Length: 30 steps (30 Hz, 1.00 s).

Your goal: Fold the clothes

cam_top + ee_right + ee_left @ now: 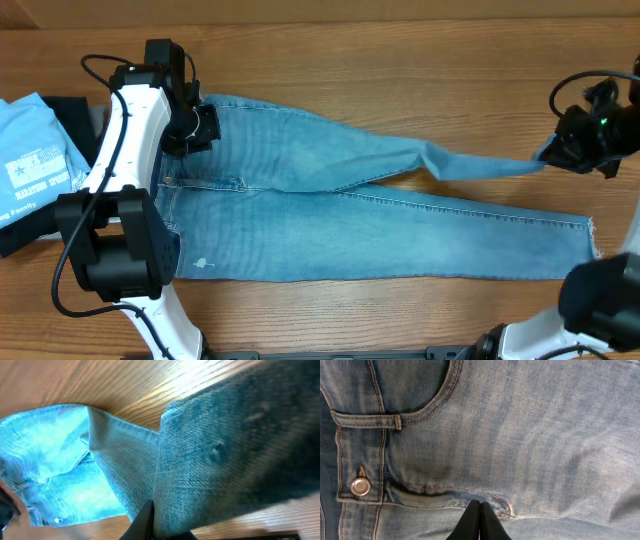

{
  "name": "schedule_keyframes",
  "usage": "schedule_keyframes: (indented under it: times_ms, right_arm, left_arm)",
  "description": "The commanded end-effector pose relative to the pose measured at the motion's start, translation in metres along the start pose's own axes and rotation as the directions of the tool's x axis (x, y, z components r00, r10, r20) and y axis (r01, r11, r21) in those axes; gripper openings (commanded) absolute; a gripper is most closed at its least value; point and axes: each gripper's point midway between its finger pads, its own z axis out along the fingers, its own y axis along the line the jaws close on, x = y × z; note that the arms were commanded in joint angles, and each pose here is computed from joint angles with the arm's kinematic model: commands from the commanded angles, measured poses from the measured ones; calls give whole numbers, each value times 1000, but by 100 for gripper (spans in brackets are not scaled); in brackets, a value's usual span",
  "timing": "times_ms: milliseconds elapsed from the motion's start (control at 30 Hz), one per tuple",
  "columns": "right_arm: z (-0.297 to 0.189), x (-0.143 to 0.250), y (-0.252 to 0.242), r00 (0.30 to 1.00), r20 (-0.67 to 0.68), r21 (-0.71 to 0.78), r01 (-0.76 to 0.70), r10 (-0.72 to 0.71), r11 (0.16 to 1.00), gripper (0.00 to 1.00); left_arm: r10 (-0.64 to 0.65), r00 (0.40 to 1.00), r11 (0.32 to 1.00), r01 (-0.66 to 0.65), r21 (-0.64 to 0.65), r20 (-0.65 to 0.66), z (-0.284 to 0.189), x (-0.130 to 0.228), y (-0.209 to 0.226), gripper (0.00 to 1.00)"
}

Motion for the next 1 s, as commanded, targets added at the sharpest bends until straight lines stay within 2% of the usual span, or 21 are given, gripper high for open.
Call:
schedule_keyframes:
  times_ms: [0, 133, 167, 200, 233, 300, 400, 500, 533, 600, 667, 767, 967]
  right_arm:
    - [-21, -18, -9, 990, 139, 69, -35, 25, 997, 8]
    - [-2, -47, -69, 949, 155, 156, -297, 273, 942, 8]
    - [5, -59, -88, 927, 182, 189, -361, 328, 913, 15]
    - [14, -76, -108, 908, 217, 217, -403, 358, 889, 68]
    - [28, -89, -120, 903, 220, 224, -415, 369, 882, 100]
    - [44, -89, -130, 907, 173, 241, -418, 385, 876, 100]
    - [44, -88, -142, 902, 175, 268, -429, 394, 863, 100]
    - [53, -93, -156, 923, 177, 282, -381, 342, 881, 100]
    - [57, -100, -159, 922, 198, 271, -379, 334, 885, 90]
    - [77, -129, -151, 942, 239, 175, -279, 234, 944, 84]
    - [94, -149, -158, 935, 277, 166, -274, 222, 947, 62]
    - [115, -162, -167, 930, 285, 161, -287, 234, 944, 47]
    - [162, -152, -183, 946, 181, 187, -303, 271, 934, 48]
  left_arm:
    - [36, 998, 999, -36, 8, 44, -13, -8, -6, 4]
    - [36, 998, 999, -36, 8, 43, -13, -7, -6, 4]
    - [36, 998, 999, -36, 8, 43, -13, -7, -6, 4]
    - [36, 998, 999, -36, 8, 43, -13, -7, -6, 4]
    - [36, 998, 999, -36, 8, 43, -13, -7, -6, 4]
    - [35, 999, 999, -36, 8, 40, -13, -6, -6, 4]
    - [50, 998, 999, -51, 7, 39, -13, -6, -6, 4]
    - [53, 998, 999, -54, 7, 38, -13, -6, -6, 4]
    - [53, 998, 999, -54, 7, 39, -13, -6, -6, 4]
    - [53, 998, 999, -53, 7, 36, -13, -6, -6, 4]
    - [51, 998, 999, -52, 6, 28, -13, -4, -6, 4]
    - [49, 999, 999, -49, 5, 21, -13, -2, -5, 4]
    - [43, 999, 999, -43, 5, 21, -13, -2, -5, 4]
